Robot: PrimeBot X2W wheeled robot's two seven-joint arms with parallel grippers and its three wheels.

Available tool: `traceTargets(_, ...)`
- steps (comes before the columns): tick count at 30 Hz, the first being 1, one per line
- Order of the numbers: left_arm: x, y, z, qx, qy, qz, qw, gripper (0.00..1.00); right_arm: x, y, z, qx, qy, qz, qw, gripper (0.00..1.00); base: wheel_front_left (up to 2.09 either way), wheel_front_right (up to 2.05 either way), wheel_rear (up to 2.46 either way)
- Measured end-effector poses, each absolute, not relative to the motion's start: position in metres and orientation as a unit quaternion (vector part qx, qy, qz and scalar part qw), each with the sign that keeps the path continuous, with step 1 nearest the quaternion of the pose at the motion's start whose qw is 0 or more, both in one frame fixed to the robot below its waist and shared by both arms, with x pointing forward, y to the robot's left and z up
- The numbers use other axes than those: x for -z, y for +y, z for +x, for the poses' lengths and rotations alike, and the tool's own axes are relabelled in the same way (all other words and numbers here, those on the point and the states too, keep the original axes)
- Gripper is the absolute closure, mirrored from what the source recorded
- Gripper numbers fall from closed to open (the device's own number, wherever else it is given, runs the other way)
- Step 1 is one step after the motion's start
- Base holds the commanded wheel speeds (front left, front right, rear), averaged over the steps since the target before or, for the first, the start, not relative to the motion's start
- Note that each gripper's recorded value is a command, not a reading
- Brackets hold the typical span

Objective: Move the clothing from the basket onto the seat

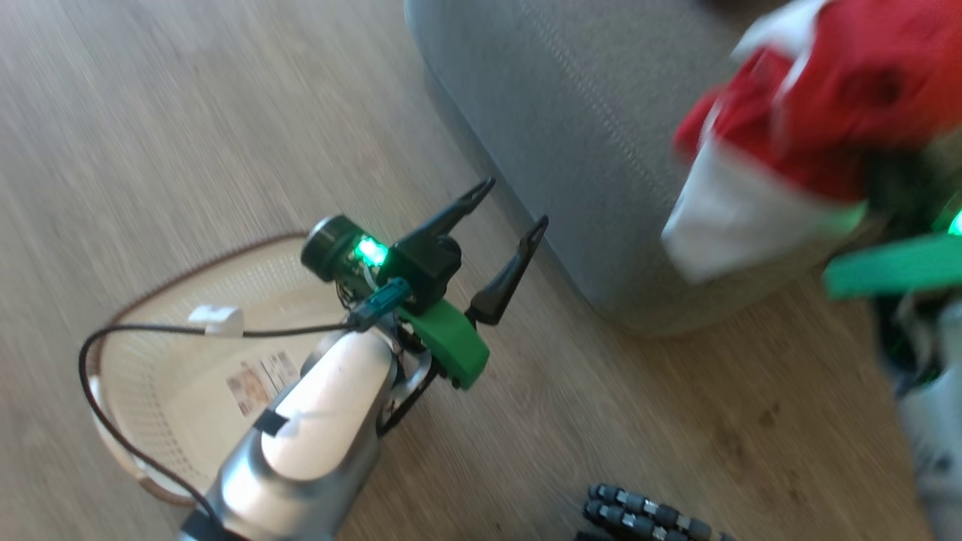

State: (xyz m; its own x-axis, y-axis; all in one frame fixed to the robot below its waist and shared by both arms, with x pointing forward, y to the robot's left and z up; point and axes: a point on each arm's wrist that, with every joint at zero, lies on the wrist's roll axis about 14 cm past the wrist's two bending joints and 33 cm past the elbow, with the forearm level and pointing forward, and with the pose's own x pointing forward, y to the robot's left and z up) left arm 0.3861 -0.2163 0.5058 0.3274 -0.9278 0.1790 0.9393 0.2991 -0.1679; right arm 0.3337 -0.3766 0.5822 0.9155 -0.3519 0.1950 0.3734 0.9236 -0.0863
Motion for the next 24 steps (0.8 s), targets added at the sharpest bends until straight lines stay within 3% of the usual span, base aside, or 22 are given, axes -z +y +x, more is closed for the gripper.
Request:
traceTargets(15, -0.418, -0.221, 0.437, 0.576, 0.016, -0.132, 0.807, 0.0, -0.633, -0.451, 0.464, 0.204, -0.086, -0.195, 0.955, 1.0, 0.0, 0.0, 0.0)
traceTargets(24, -0.372, -0.217, 0.45, 0.565, 0.044, -0.143, 0.811, 0.0, -0.625, -0.507, 0.5, 0.269, -0.047, -0.219, 0.937, 1.0, 0.0, 0.0, 0.0)
